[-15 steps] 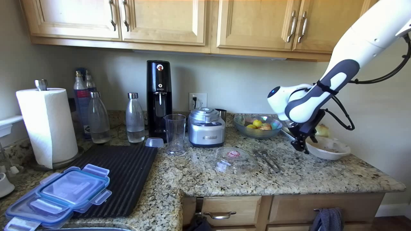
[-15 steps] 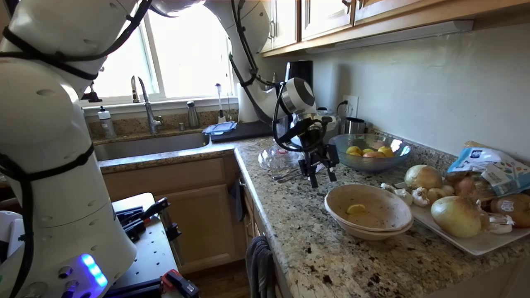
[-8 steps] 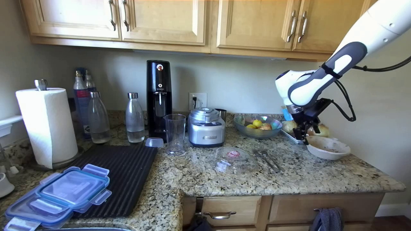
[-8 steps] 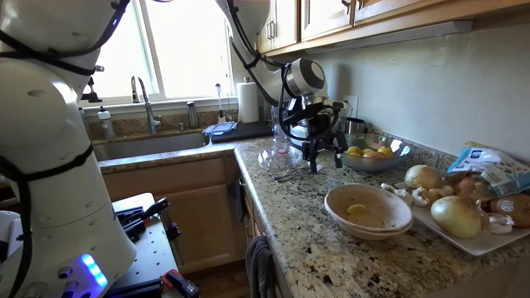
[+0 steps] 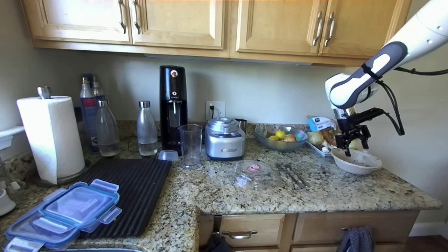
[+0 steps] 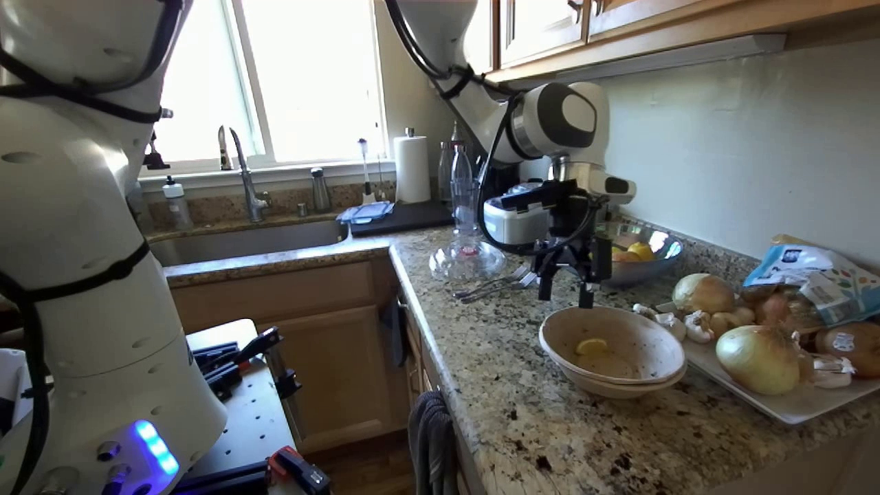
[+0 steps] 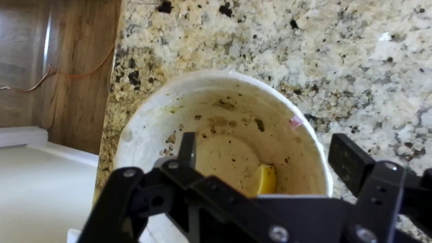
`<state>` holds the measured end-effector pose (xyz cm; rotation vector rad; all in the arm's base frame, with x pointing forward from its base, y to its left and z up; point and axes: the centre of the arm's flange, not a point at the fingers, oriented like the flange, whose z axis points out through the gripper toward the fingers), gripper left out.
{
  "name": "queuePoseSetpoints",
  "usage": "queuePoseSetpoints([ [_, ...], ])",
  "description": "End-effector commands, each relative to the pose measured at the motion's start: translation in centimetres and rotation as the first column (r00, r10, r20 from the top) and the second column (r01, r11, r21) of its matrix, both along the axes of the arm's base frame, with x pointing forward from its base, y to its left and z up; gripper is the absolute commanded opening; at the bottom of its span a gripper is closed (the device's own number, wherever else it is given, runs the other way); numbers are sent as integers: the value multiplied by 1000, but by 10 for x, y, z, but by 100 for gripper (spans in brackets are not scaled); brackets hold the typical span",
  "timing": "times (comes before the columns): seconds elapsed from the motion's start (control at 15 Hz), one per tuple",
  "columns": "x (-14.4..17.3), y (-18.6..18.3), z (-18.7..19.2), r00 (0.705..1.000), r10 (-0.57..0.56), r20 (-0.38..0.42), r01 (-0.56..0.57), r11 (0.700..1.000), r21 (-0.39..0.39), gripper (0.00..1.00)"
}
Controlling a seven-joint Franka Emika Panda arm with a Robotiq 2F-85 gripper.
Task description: Pick the forks from the bowl and put it on the counter, then unstack the bowls
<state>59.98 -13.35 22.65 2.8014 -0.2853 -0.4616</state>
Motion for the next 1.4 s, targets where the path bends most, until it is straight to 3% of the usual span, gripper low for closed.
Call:
queuePoseSetpoints([
  [0.0,-16,-41,0,991,-122,47,117,989,85,100],
  [0.33,-23,-78,-7,961,-247,121,236,967,96,100],
  [0.8,-14,-73,-9,969,-233,88,224,970,99,100],
  [1.33,-21,-130,-17,934,-341,107,328,937,123,100],
])
